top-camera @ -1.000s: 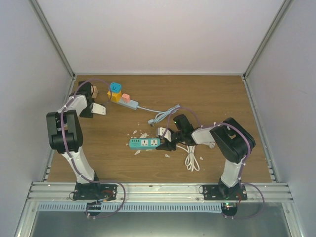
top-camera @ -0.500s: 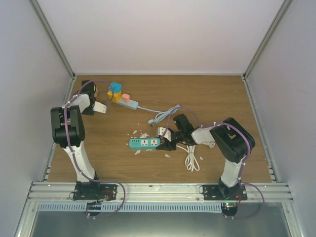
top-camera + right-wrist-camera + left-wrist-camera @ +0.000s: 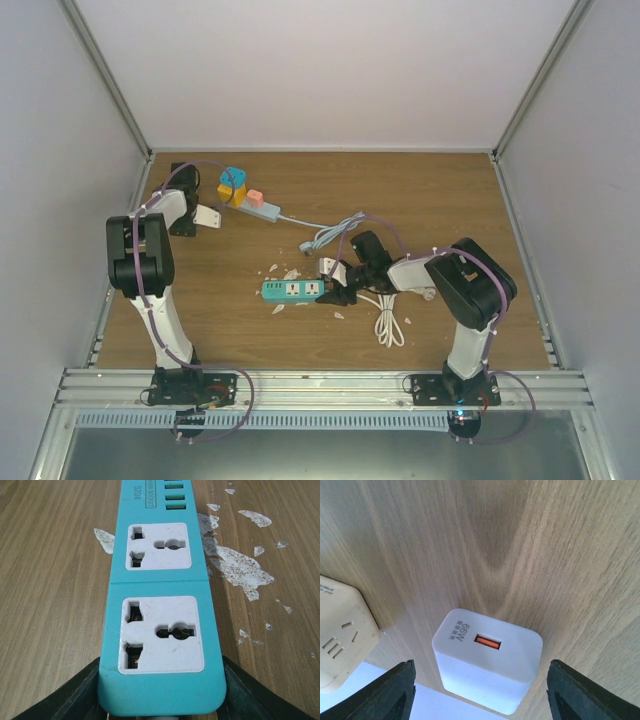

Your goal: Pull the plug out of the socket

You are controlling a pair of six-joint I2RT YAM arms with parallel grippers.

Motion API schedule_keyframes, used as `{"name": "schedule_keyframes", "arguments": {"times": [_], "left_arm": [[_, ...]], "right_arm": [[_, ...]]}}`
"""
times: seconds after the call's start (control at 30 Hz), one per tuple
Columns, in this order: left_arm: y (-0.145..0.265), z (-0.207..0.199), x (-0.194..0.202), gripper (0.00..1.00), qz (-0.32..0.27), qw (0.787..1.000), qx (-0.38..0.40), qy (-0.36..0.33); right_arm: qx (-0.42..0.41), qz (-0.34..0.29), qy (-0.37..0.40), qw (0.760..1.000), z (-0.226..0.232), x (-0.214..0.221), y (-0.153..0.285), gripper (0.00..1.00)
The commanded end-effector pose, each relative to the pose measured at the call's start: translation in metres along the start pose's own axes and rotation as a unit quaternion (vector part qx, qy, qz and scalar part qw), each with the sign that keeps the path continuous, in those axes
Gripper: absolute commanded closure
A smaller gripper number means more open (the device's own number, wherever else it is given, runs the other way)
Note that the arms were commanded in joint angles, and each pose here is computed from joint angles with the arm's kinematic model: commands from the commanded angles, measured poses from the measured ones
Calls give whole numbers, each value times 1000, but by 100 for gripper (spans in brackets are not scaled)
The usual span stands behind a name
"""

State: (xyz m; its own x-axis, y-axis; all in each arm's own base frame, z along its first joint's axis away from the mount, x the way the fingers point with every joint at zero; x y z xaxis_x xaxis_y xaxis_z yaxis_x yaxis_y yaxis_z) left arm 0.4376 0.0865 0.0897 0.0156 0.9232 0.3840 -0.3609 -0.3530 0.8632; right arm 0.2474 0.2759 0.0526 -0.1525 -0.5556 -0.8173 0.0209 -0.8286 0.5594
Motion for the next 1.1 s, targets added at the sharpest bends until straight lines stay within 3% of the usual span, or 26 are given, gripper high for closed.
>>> {"name": "schedule_keyframes", "arguments": {"times": [0.0,0.3,0.47,0.57,0.87,1.07], "left_arm": [[11,11,-3,26,-19,999,-15,24],[63,22,-9,13,-101,990,-42,92],[102,18,-21,1,-180,974,-56,128],[123,14,-32,1,-222,962,-62,144],[173,-30,-109,1,-356,925,-13,129],[184,-77,-162,1,-424,901,28,88]], "right_arm": [[-7,-3,3,1000,0,-4,-1,44],[-3,-19,13,1000,0,-24,9,26],[5,-26,26,999,-2,-46,19,21],[13,-23,41,999,-4,-61,29,18],[66,66,75,993,-3,-60,89,16],[71,137,24,988,11,-26,122,16]]}}
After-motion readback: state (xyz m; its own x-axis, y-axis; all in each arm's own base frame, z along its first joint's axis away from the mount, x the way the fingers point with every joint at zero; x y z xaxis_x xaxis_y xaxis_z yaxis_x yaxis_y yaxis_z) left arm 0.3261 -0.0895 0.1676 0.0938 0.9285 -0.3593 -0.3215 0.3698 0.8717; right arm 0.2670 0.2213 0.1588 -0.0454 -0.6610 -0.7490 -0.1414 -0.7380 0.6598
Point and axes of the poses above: each gripper's point midway between its finger pads, its own y axis back along the fingers, its own z axis along the line the jaws close on, x = y × z, the point moved 5 cm from there along y, back along the fingers, and after that the axes turned 8 degrees about -y, right-handed, at the moved point
